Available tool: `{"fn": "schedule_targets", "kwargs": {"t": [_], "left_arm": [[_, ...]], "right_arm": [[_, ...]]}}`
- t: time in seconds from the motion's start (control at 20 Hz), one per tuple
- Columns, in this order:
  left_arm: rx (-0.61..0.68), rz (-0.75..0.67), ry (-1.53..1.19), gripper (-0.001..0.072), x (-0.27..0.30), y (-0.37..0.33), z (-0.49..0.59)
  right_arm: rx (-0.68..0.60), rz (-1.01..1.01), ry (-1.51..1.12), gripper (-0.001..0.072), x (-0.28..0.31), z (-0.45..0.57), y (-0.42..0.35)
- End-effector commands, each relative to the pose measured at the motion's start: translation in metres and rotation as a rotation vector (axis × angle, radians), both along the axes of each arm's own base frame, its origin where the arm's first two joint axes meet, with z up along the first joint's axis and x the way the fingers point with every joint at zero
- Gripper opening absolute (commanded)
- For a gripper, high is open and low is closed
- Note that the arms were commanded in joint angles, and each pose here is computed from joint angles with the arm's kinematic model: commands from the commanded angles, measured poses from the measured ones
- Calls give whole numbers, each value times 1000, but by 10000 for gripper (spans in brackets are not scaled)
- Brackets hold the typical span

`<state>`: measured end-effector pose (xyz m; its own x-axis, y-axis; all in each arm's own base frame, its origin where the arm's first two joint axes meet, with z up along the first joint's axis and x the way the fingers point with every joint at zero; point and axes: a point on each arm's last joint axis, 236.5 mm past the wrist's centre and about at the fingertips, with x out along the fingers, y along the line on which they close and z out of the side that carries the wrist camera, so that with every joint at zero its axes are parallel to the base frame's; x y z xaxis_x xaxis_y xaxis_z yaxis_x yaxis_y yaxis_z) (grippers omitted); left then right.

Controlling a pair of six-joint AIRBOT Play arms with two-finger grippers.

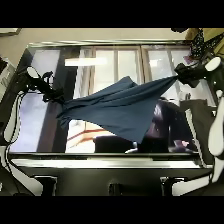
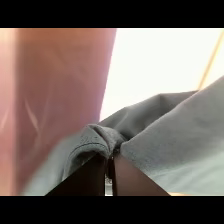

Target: Fold the clothes and pants, and hang the long-sleeved shirts on hangers.

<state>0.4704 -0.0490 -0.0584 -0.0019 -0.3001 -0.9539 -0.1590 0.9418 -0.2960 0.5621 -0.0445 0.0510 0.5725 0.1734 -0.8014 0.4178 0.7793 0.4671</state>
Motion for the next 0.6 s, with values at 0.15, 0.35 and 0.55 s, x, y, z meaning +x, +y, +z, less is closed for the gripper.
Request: {"fn": "schedule_targets", "kwargs": {"t": [0.15, 0.35, 0.55], "left_arm": [[0, -22, 24, 17, -6, -13, -4], [-1, -1, 18, 17, -4, -3, -1], [-1, 0, 18, 17, -4, -3, -1]], "right_arm": [[210, 92, 75, 387, 11, -27, 35], [145, 370, 252, 440, -83, 0, 9], [192, 355, 327, 495, -146, 9, 4]]}}
